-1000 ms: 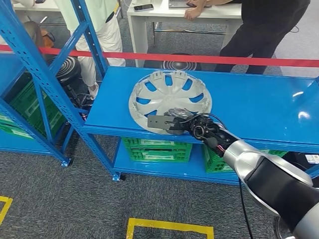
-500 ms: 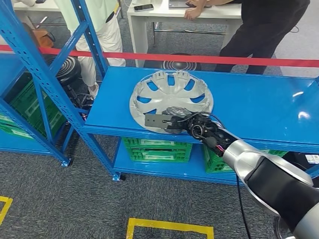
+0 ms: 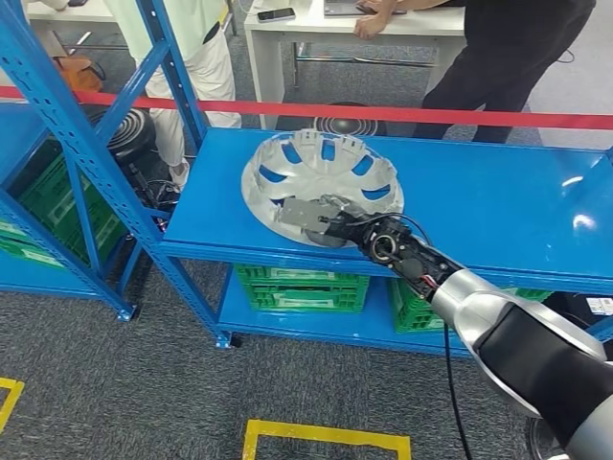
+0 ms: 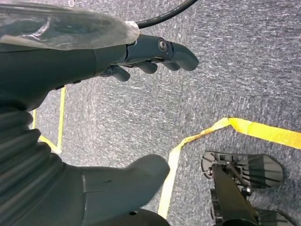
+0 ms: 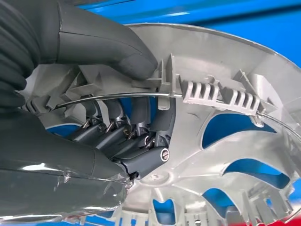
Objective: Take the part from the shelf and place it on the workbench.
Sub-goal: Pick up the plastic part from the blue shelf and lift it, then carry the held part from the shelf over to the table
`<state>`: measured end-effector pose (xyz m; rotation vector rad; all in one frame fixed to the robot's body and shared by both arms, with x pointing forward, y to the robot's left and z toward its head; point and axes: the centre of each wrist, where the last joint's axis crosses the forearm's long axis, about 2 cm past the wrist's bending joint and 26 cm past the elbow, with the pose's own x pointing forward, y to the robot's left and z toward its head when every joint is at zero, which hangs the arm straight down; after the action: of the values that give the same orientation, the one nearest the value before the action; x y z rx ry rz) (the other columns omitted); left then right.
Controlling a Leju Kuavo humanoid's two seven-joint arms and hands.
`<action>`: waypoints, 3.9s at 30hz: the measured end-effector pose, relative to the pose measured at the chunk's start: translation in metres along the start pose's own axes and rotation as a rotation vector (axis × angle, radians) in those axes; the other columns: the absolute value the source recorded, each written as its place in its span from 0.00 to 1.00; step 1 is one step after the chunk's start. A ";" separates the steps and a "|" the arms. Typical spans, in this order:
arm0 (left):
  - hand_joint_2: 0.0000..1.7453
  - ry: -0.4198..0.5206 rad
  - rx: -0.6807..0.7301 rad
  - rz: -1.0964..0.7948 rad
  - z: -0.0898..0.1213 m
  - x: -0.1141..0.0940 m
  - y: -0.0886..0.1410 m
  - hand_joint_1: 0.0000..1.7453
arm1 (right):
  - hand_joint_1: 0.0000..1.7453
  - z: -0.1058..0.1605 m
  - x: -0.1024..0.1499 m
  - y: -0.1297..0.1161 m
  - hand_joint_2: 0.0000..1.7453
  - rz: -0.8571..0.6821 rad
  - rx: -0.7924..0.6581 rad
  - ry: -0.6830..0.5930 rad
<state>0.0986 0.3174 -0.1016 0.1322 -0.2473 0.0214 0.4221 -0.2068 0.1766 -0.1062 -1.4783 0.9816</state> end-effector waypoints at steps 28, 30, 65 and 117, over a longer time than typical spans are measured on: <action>1.00 0.015 0.026 0.024 0.000 -0.006 0.001 0.00 | 1.00 0.042 0.093 -0.019 1.00 -0.744 -0.119 -0.808; 1.00 0.016 0.027 0.025 0.000 -0.007 0.001 0.00 | 1.00 0.050 0.101 -0.021 1.00 -0.757 -0.120 -0.874; 1.00 0.011 0.039 0.035 0.001 -0.011 -0.001 0.00 | 1.00 0.124 0.110 0.060 1.00 -0.721 -0.128 -1.080; 1.00 0.006 0.030 0.036 0.001 -0.006 -0.003 0.00 | 1.00 0.111 0.122 0.114 1.00 -0.832 0.117 -1.098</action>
<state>0.0926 0.3139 -0.1030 0.1580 -0.2431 0.0615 0.2477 -0.1171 0.2188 1.2137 -2.1263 0.3848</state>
